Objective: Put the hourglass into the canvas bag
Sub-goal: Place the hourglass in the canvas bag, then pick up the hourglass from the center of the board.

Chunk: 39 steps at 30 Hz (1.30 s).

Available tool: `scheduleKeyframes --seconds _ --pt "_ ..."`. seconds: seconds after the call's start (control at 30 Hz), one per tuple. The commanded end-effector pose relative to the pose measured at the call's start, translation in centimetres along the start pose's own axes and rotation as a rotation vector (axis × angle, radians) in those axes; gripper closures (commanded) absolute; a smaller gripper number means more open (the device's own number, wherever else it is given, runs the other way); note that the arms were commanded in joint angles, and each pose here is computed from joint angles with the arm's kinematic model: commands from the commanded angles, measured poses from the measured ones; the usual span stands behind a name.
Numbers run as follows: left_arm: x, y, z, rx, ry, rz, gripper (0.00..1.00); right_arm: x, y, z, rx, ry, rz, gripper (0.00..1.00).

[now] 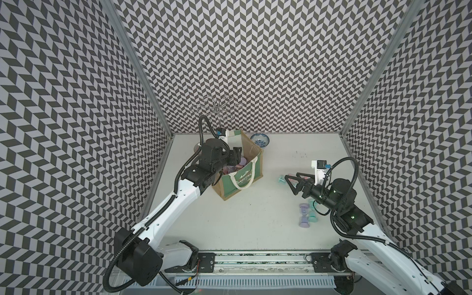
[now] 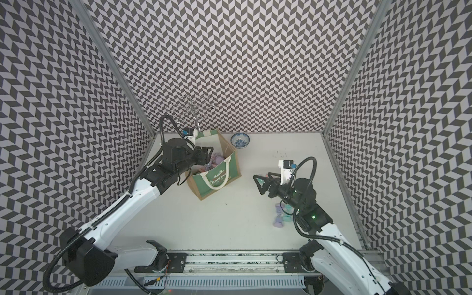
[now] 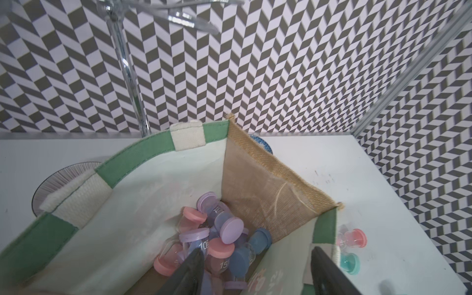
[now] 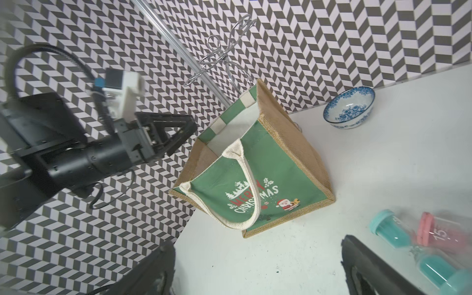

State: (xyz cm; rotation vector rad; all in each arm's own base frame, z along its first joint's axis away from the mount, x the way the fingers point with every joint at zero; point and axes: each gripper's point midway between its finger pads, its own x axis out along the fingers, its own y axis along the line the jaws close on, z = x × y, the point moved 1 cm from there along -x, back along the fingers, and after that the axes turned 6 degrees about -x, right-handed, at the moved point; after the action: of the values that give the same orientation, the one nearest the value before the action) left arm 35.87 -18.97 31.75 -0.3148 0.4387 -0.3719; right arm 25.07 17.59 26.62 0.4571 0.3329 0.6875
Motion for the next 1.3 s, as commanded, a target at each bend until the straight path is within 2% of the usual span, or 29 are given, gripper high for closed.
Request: scheduleKeyframes --seconds 0.0,0.2,0.47,0.63,0.97,1.27 --pt "-1.0 -3.0 0.7 0.072 -0.060 -0.122 0.31 -1.1 -0.5 1.3 -0.015 -0.042 -0.069 0.01" --pt "-1.0 -7.3 -0.9 0.217 -0.069 -0.247 0.31 -2.7 -1.8 0.5 0.012 -0.027 -0.162 0.01" --pt "0.1 -11.7 -5.3 0.391 -0.022 -0.407 0.30 -5.0 -3.4 0.2 0.050 -0.047 -0.277 0.01" --pt "2.2 -13.5 -8.8 0.494 0.046 -0.472 0.30 -5.7 -4.6 -0.4 0.081 -0.040 -0.354 0.01" --pt "7.5 -15.5 -15.0 0.596 0.202 -0.550 0.30 -5.6 -3.8 -0.2 0.055 -0.051 -0.302 0.01" --pt "12.5 -16.4 -19.1 0.636 0.306 -0.552 0.30 -5.9 -3.2 0.3 0.045 -0.093 -0.262 0.01"
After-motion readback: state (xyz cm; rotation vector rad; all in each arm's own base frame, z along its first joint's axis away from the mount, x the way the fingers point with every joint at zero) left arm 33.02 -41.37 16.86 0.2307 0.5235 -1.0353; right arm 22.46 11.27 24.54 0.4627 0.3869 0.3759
